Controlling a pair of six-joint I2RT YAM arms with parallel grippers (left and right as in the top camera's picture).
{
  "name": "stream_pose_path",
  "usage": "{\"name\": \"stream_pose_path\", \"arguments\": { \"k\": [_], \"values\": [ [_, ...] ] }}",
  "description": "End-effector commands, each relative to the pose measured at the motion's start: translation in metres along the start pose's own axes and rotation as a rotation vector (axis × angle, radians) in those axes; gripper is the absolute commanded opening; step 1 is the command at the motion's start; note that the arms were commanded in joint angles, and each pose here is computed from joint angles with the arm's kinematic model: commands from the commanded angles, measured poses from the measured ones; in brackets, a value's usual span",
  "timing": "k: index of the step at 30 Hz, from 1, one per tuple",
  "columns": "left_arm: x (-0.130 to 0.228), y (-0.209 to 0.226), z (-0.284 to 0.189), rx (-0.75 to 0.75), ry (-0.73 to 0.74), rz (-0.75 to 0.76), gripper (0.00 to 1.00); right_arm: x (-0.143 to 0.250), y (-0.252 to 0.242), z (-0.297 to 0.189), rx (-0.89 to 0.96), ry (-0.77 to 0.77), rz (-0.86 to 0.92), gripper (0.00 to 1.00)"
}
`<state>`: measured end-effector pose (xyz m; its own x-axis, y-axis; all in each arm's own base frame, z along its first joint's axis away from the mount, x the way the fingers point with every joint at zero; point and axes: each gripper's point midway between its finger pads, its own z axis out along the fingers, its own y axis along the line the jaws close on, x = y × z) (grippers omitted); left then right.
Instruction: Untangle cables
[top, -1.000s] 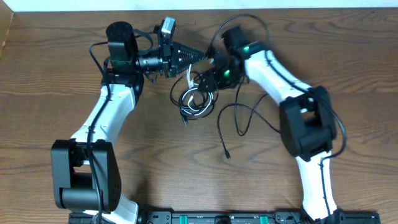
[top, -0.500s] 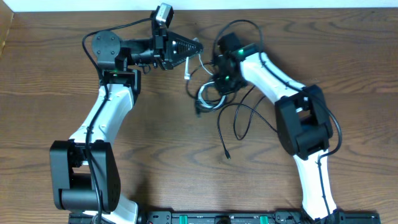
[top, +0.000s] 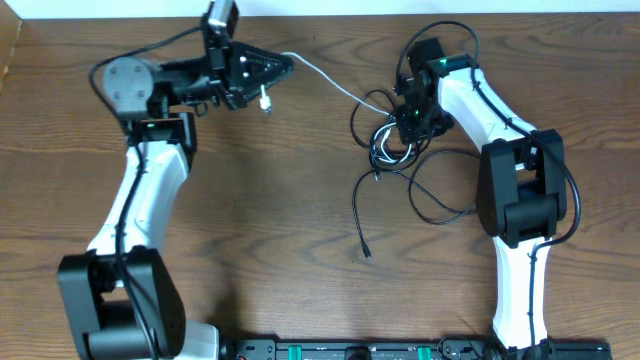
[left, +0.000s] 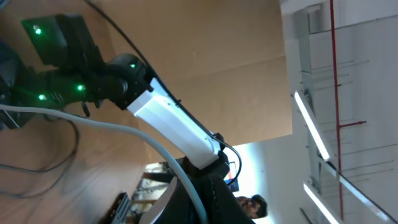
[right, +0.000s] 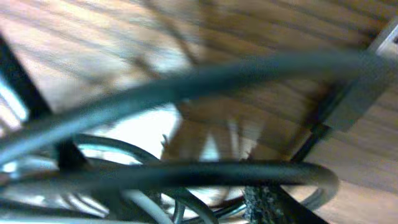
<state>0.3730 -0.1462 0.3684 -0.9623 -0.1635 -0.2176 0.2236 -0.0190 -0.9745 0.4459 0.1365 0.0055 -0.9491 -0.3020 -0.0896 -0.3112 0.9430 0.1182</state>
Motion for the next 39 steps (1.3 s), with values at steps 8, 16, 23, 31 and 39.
{"name": "stream_pose_path", "arguments": {
  "k": [8,16,23,31,39],
  "values": [
    [0.003,-0.012,-0.014,-0.020,0.002,0.048,0.07,-0.029,0.027,-0.111,-0.098,-0.248,-0.097,0.62],
    [0.003,-0.012,-0.014,-0.021,0.004,0.046,0.07,-0.021,0.071,-0.113,-0.321,-0.234,-0.130,0.74],
    [0.003,-0.011,-0.014,-0.021,0.007,0.103,0.07,-0.016,0.091,-0.074,-0.352,-0.153,-0.025,0.51],
    [0.005,-0.009,-0.013,-0.022,0.013,0.155,0.07,-0.030,0.102,-0.041,-0.356,-0.101,0.337,0.33],
    [0.005,-0.009,-0.013,-0.021,0.013,0.159,0.07,-0.024,0.096,-0.025,-0.324,-0.051,0.466,0.34]
  ]
}}
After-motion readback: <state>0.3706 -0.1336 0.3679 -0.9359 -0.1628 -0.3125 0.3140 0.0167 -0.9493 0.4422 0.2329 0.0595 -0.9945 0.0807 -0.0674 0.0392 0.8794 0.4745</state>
